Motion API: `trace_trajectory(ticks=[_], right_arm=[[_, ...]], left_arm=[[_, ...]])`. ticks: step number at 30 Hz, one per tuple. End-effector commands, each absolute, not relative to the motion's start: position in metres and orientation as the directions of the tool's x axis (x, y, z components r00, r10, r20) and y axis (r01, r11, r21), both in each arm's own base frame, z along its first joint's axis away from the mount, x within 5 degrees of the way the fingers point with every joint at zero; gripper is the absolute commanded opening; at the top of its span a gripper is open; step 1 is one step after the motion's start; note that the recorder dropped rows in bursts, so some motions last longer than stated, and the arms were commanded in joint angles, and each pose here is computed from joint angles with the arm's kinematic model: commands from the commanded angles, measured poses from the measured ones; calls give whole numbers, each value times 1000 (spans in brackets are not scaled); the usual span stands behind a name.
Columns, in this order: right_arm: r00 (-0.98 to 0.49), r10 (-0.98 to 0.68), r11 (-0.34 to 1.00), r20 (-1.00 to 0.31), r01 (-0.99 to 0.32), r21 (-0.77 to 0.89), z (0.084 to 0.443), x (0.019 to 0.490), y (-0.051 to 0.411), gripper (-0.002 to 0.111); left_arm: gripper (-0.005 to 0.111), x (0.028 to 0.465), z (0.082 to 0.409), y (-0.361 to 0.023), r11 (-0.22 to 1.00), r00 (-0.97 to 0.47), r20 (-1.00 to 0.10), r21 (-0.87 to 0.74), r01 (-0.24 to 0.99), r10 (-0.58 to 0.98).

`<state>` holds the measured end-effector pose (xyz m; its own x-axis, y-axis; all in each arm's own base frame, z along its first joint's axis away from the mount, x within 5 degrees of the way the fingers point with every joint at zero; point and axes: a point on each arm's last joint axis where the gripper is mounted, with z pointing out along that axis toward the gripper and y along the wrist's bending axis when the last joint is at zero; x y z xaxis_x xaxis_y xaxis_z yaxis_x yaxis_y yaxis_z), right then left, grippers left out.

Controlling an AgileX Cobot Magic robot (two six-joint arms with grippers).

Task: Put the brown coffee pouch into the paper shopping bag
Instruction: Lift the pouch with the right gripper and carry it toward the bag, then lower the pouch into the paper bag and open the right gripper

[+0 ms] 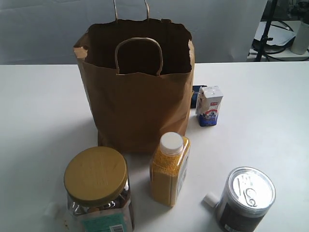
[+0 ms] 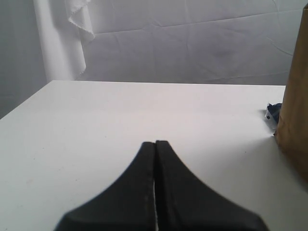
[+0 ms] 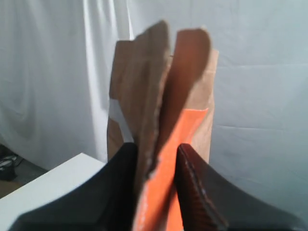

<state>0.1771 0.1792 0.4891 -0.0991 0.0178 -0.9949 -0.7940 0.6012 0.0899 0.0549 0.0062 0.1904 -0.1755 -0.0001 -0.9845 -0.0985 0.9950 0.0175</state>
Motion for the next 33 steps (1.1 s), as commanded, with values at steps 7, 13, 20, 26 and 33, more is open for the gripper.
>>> trace_trajectory(ticks=[7, 13, 20, 26, 33], right_arm=[[-200, -64, 587, -978, -800, 125, 446, 214, 227, 0], [-297, -161, 575, -941, -803, 155, 412, 231, 247, 0], [-373, -256, 556, -892, -811, 180, 384, 240, 260, 0], [-397, -296, 552, -869, -813, 184, 372, 244, 265, 0], [-393, -315, 547, -864, -819, 173, 371, 243, 265, 47]], left_arm=[[0, 55, 190, 6, 995, -172, -985, 19, -103, 1], [0, 55, 190, 6, 995, -172, -985, 19, -103, 1], [0, 55, 190, 6, 995, -172, -985, 19, -103, 1], [0, 55, 190, 6, 995, -172, -985, 19, -103, 1], [0, 55, 190, 6, 995, -172, -985, 19, -103, 1]])
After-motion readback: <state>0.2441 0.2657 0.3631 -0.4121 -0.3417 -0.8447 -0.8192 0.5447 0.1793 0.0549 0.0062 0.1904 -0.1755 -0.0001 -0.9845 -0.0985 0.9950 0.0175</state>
